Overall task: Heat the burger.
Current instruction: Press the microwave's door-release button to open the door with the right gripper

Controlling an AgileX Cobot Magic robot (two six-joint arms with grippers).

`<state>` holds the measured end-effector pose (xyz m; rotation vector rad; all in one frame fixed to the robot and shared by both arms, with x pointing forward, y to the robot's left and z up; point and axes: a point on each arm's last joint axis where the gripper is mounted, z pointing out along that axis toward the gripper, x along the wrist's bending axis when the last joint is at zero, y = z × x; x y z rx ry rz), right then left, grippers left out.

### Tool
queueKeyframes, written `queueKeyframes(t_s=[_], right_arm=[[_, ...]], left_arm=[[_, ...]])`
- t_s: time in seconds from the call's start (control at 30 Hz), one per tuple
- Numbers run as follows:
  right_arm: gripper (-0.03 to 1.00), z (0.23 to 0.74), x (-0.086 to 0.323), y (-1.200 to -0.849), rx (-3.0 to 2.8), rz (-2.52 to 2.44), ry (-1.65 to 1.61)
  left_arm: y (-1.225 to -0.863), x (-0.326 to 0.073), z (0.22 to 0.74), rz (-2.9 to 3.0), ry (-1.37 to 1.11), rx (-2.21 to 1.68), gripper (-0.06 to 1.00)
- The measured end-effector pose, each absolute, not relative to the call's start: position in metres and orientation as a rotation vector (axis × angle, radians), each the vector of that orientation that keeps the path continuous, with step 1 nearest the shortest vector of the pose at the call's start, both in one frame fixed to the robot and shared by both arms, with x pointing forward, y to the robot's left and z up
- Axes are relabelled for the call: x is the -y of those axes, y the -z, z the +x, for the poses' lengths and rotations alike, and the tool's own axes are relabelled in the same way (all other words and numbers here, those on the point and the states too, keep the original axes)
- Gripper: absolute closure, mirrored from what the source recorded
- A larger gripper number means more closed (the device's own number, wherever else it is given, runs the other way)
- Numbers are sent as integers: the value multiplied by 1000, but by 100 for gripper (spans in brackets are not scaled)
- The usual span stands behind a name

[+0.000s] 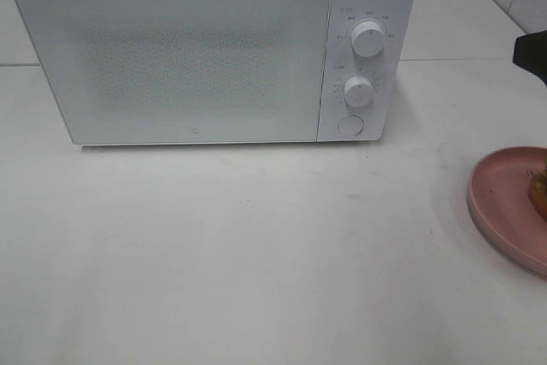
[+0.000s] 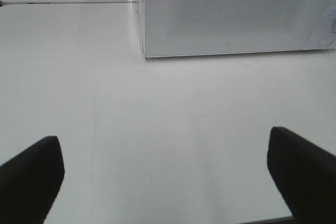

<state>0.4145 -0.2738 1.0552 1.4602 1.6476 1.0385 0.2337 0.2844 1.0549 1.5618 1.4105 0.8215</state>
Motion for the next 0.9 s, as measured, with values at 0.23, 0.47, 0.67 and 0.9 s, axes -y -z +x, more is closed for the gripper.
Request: queueKeyframes(t_s=[0.23,0.47,0.67,0.9], right_arm=[[20,428,272,-1044,-1680,1485,-1011],[20,442,268,-1039,-1626,1427,-1081],[20,451,266,-1022,-1577,1368,-1146],[20,453,259,-992,-1552,1332,-1155]], left_arm=[[-1055,-284,234,1562,-822,-1410,-5],[-1055,-284,234,1562,-822,-1410,-5],[-1055,-284,234,1562,-822,-1410,-5],[-1055,-284,234,1562,-822,-1410,-5]])
